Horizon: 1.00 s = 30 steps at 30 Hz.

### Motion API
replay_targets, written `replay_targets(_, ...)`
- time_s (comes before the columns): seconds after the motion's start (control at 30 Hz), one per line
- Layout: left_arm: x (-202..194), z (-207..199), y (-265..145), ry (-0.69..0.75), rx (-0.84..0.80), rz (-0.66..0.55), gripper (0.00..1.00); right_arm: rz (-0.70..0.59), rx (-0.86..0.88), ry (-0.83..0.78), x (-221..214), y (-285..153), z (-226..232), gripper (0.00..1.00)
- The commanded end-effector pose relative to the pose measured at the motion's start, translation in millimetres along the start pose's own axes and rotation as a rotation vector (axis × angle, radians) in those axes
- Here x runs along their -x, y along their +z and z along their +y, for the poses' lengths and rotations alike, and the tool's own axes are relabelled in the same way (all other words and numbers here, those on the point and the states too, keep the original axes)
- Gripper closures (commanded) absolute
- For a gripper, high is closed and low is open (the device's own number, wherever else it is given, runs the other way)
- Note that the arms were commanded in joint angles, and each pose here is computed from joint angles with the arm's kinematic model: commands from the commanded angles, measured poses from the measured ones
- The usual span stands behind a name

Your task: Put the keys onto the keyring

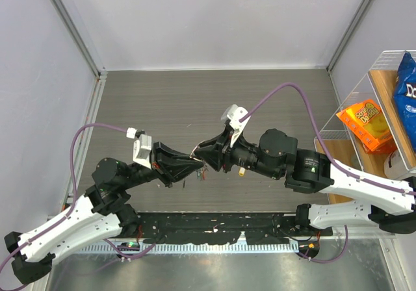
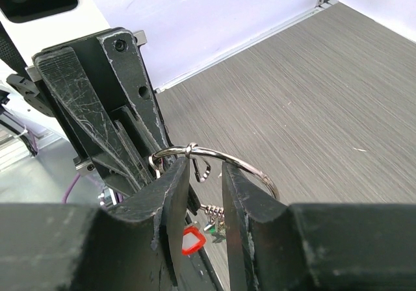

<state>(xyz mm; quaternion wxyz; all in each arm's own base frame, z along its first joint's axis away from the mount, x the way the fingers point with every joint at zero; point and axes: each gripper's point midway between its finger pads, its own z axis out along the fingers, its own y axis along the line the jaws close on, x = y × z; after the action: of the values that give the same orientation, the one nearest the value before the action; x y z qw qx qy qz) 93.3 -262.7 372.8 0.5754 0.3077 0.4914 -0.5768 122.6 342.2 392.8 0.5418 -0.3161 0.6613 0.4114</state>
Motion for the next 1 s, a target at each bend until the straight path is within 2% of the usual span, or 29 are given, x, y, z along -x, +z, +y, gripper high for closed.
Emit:
replay_targets(0.0, 23.8, -8.4, 0.9, 0.032, -0.030, -0.083, 1.00, -0.088, 0.022, 0.028, 22.8, 1.9, 6.6, 0.68)
replay_targets(0.3, 25.6, -11.1, -0.2, 0.031, -0.040, -0.088, 1.00, -0.087, 0.021, 0.006, 18.1, 10.4, 6.5, 0.76)
replay_targets(0.43, 26.2, -12.4, -1.3, 0.026, -0.043, -0.089, 1.00, -0.085, 0.030, -0.002, 17.0, 13.6, 8.6, 0.76)
replay_targets(0.57, 28.2, -13.1, -1.8, 0.026, -0.043, -0.094, 1.00, -0.081, 0.030, -0.011, 15.4, 16.5, 8.5, 0.85)
replay_targets(0.63, 27.4, -12.6, -0.7, 0.025, -0.044, -0.091, 1.00, -0.087, 0.031, -0.014, 16.5, 15.9, 8.5, 0.94)
replay_targets(0.83, 26.5, -9.8, -1.2, 0.032, -0.028, -0.085, 1.00, -0.087, 0.038, -0.045, 20.1, 3.1, 6.9, 0.94)
replay_targets(0.97, 18.6, -3.3, -4.0, 0.044, 0.007, -0.048, 1.00, -0.018, 0.046, -0.083, 18.4, -15.1, 5.2, 0.94)
